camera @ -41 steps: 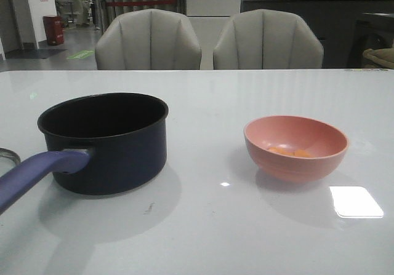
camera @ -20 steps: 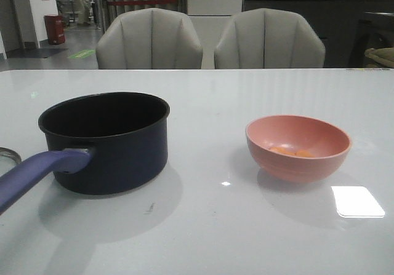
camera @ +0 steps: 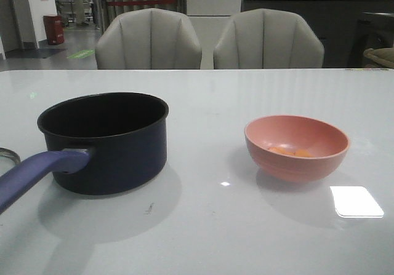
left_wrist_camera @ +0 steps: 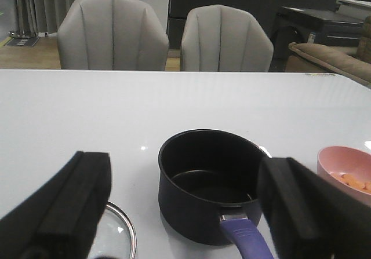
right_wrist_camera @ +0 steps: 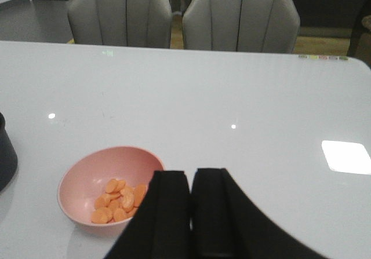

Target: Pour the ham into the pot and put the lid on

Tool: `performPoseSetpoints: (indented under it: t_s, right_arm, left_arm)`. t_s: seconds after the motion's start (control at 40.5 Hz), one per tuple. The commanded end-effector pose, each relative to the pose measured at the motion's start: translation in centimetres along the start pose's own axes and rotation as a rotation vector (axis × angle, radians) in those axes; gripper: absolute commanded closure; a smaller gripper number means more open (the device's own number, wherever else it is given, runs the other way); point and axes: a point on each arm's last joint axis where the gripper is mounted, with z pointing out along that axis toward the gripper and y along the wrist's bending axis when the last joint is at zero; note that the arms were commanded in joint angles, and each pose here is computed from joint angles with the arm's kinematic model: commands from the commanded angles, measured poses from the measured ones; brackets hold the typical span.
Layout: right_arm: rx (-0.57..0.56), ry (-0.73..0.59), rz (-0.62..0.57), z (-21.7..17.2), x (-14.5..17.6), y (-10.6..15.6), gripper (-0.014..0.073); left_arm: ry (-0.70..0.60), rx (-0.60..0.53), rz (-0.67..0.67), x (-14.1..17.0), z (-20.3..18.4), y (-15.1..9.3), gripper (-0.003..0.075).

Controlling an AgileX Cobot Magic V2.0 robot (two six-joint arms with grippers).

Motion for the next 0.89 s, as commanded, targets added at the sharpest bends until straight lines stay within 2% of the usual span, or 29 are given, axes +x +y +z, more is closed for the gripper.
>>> performPoseSetpoints:
  t_s: [0.0,0.099,0.247,0.345,0.642,0.864]
  right_arm:
    - [-0.002,-0.042,0.017,0.8,-1.6,0.1,0.0444]
    - [0.003,0.015,0.018,2.1,-2.0,0.1,0.0397]
    - [0.005,0.121,0.084,4.8,-3.2,0.3,0.0184]
    - [0.01,0.228,0.13,7.5,-3.6,0.5,0.0101]
    - [0.028,0.563,0.17,16.2,-3.7,0.8,0.0102]
    - [0.037,0.714,0.171,22.0,-2.6,0.8,0.0102]
  left_arm:
    - [-0.093,0.016,-0.009,-1.5,-0.1,-0.2,0.0168]
    - [-0.093,0.016,-0.009,-1.5,-0.1,-0.2,0.0168]
    - [-0.093,0.016,-0.009,-1.5,-0.1,-0.2,0.0168]
    - [-0.097,0.016,-0.009,-1.5,-0.1,-0.2,0.0168]
    - [-0.095,0.016,-0.009,-1.5,-0.1,-0.2,0.0168]
    - [-0.095,0.016,-0.009,-1.5,-0.1,-0.2,0.0168]
